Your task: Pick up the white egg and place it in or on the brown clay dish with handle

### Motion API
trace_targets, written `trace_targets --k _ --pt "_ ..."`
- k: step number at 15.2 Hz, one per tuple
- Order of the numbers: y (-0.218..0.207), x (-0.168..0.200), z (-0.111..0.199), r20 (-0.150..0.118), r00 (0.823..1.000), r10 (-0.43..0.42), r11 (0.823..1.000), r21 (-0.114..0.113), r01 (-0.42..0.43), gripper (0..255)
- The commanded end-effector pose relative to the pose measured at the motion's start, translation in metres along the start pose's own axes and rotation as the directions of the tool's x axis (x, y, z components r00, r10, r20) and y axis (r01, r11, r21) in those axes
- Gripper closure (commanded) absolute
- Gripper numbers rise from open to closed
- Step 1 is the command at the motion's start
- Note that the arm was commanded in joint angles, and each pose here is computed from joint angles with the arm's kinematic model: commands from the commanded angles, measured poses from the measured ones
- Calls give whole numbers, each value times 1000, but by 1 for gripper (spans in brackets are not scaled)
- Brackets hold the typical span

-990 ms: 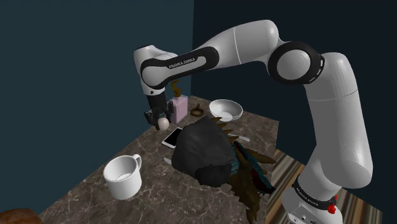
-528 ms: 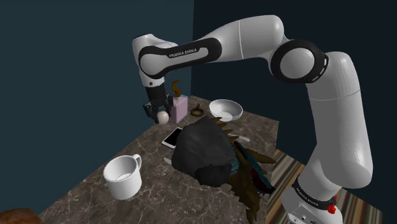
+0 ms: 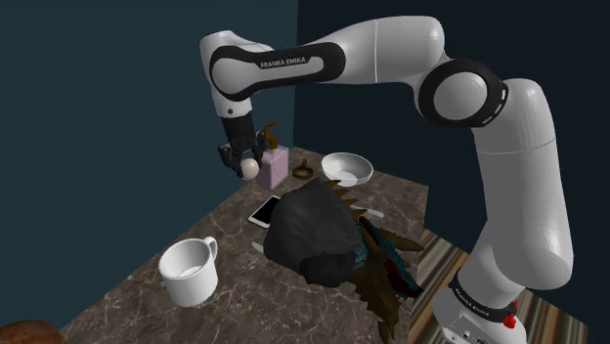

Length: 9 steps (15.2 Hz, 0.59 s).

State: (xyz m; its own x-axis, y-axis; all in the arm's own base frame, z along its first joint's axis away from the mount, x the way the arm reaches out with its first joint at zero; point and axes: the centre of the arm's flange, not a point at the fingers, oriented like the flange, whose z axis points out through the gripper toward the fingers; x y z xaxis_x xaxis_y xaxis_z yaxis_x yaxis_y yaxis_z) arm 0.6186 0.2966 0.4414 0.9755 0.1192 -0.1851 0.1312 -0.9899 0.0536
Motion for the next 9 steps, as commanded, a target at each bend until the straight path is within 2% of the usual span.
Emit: trace_targets --k 1,2,9 --pt "0 -2 -11 0 1000 0 1000 0 0 255" --pt "0 -2 -11 0 1000 0 1000 0 0 255" --pt "92 -1 -9 0 1000 0 1000 0 0 255"
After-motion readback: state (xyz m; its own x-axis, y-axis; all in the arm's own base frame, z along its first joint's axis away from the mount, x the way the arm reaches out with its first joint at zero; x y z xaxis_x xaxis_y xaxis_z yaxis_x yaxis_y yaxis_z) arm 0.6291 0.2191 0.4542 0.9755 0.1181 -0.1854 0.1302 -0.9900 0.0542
